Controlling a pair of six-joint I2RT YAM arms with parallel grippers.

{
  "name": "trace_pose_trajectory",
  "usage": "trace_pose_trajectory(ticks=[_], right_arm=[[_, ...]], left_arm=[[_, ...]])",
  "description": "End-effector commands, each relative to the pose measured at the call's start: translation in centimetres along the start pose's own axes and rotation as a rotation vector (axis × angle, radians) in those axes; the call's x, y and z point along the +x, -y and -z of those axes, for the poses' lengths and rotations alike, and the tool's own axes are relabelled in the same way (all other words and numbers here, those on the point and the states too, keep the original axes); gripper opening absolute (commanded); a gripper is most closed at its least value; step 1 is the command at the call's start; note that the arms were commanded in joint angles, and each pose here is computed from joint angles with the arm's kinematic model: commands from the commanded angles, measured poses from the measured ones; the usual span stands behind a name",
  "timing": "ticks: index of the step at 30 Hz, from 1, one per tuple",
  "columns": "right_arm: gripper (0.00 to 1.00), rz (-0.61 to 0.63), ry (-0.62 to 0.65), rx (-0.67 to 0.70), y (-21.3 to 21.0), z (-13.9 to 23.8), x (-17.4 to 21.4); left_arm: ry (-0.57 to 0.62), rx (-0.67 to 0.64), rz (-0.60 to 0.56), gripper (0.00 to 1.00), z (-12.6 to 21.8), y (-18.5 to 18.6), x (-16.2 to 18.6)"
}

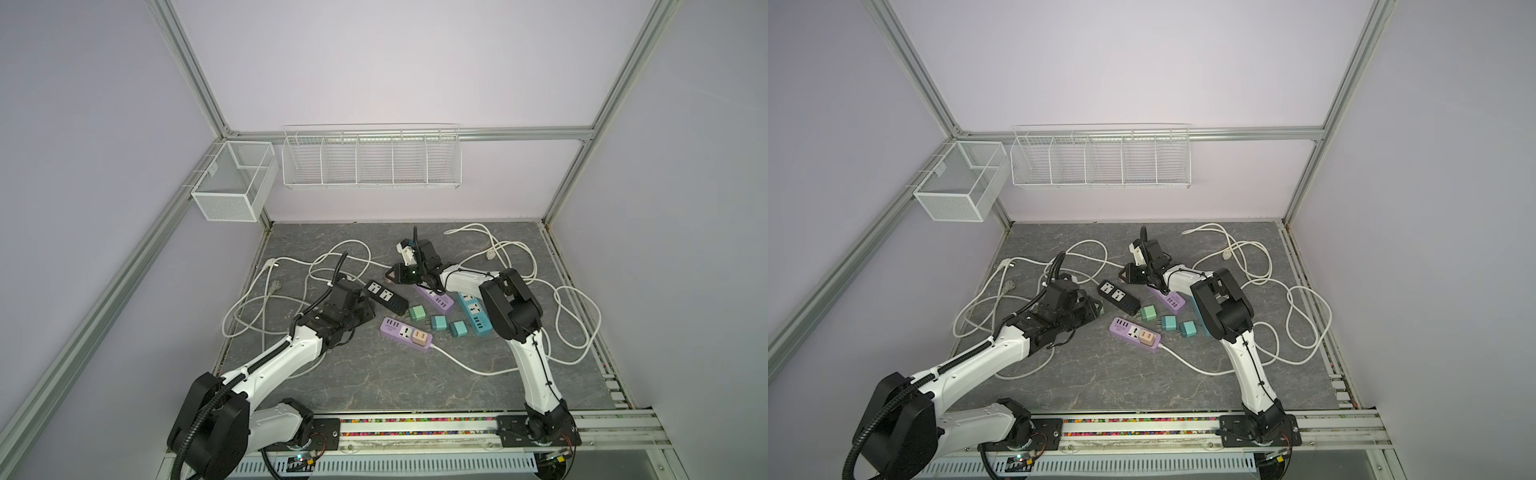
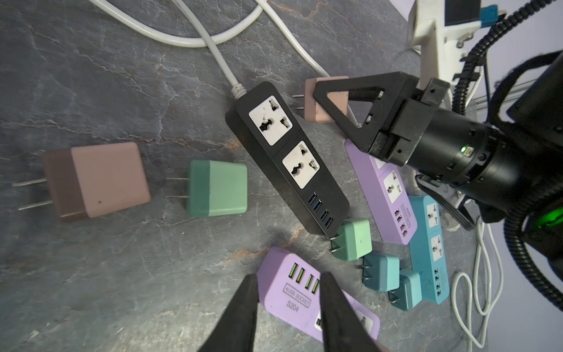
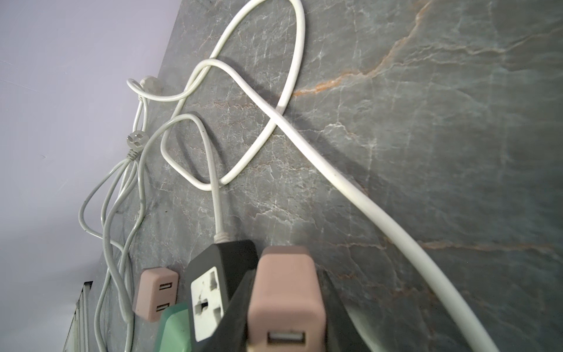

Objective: Pull the plug off the socket

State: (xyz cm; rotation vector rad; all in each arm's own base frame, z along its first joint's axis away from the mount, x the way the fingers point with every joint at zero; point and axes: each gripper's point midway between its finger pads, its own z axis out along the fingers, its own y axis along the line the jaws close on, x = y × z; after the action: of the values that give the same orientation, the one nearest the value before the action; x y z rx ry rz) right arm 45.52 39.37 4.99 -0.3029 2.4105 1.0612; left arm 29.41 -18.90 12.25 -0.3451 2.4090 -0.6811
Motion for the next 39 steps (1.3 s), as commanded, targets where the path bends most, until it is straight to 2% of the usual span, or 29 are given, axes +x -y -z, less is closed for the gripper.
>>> trace_pose_trajectory(ticks=[1,7,16,23,32,39], right_arm=[[0.33,0.013,0.005,0.015,0.0,-0.2,-0.2],[0.43,0.052,0.011,0.047,-0.2,0.8,-0.8],[0.53,0.129,0.027,0.119,-0.6,3.4,-1.7],[0.58,0.210,0.054,0.100,-3.4,6.6,-2.6],[0.60,0.346,0.052,0.115,-6.0,11.8,-0.4],[0.62,0.435,-0.033,0.153,-6.5,15.1,3.7]], left_arm=[[0.024,0.016,0.008,0.36,0.1,0.5,-0.8],[0.025,0.021,0.004,0.36,0.1,0.8,-0.9],[0.015,0.029,0.000,0.36,0.3,1.3,-1.1],[0.007,0.051,0.003,0.36,0.5,1.6,-0.9],[-0.051,0.096,0.035,0.36,0.2,1.8,0.7],[-0.092,0.105,0.056,0.38,-0.7,1.5,2.4]])
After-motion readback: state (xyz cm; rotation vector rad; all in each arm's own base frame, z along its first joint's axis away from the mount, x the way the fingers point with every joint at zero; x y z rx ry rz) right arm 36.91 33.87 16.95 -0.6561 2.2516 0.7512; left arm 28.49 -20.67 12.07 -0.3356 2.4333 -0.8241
